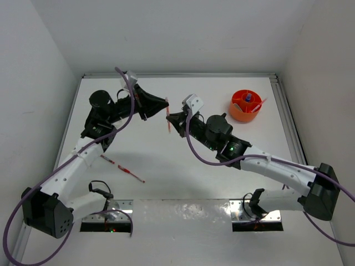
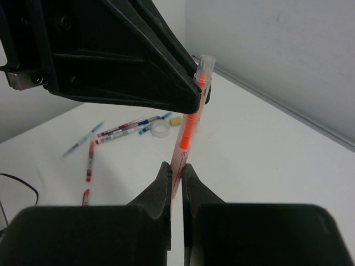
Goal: Sort the stationery into containers
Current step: Close the pen cap on the pen.
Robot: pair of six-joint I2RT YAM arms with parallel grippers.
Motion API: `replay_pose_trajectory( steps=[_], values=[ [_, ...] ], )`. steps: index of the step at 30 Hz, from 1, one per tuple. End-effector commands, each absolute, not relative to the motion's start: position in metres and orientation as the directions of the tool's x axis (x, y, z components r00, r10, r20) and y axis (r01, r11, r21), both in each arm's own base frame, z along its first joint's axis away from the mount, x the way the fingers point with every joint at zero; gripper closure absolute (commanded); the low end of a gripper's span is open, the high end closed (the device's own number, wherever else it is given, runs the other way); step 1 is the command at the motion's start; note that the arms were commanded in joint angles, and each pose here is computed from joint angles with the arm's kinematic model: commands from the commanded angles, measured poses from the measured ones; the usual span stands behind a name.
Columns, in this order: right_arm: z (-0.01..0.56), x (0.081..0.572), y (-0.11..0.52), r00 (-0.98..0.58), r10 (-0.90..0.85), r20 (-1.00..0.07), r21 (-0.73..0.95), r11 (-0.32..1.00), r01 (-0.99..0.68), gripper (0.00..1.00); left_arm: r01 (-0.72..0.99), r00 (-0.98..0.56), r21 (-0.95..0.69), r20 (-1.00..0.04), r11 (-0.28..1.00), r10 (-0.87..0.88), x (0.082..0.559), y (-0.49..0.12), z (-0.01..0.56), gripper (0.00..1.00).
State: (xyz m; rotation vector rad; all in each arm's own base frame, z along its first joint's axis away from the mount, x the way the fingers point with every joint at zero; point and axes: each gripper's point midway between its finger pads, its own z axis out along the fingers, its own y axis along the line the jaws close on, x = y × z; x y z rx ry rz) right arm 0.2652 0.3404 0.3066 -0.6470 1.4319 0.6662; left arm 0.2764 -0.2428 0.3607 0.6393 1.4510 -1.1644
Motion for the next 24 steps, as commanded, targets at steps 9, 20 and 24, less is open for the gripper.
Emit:
replay_pose_trajectory(
  steps=[9, 20, 24],
  values=[
    [0.419, 0.264, 0.336, 0.220, 0.341, -0.914, 0.053, 0.638, -0.768, 1.00, 0.803, -0.362, -0.370, -0.926, 0.468, -0.110, 0.292, -0.239, 0.289, 1.00],
    [0.378, 0.274, 0.342, 0.149, 0.254, -0.956, 0.048, 0.633, -0.773, 1.00, 0.787, -0.342, -0.326, -0.937, 0.524, -0.069, 0.304, -0.219, 0.287, 1.00],
    [0.362, 0.277, 0.348, 0.120, 0.222, -0.968, 0.049, 0.632, -0.774, 1.00, 0.796, -0.336, -0.327, -0.939, 0.509, -0.078, 0.303, -0.221, 0.293, 1.00]
  ],
)
